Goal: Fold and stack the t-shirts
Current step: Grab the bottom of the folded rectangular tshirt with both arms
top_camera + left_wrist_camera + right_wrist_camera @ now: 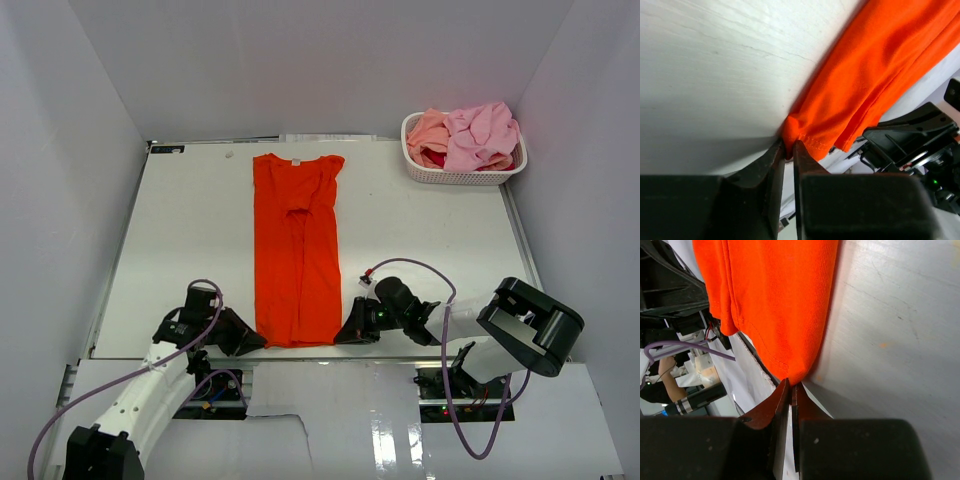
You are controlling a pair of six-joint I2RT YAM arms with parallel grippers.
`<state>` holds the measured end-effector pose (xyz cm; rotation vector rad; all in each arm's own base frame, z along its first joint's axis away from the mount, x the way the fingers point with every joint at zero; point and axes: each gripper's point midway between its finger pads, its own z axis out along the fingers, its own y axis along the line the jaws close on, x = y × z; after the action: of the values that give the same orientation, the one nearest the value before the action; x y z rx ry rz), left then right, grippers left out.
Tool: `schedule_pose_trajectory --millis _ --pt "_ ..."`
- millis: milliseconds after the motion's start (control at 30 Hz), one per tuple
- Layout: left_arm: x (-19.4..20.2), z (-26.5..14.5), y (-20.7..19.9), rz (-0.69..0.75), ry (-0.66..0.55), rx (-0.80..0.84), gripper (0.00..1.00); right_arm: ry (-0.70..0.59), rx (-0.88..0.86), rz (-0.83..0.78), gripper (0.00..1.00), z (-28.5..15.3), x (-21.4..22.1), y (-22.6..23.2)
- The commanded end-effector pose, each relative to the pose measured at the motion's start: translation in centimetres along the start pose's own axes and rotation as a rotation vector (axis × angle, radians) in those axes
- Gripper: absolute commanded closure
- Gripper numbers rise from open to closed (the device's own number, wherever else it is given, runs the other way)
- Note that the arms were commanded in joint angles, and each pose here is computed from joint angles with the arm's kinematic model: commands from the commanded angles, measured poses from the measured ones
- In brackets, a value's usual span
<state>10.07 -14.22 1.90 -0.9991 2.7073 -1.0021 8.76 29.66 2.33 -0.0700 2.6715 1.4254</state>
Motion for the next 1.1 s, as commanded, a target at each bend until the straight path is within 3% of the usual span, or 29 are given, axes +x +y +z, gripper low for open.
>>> schedule_pose_trajectory --millis 0,300,1067 --pt "-0.2 0.4 1.1 -0.008 -0.013 -0.032 0.79 -0.018 -0.04 -0.03 0.92 0.2 -0.9 1.3" --pt "-0.1 0.7 1.2 -0.016 -0.009 -0.021 1.0 -0.016 -0.048 -0.038 0.92 0.1 -0.8 1.6" --pt "-0.7 -1.5 -2.9 0.008 -0.035 0.066 1.0 -0.027 -0.031 -0.126 0.92 -0.8 -2.6 4.4"
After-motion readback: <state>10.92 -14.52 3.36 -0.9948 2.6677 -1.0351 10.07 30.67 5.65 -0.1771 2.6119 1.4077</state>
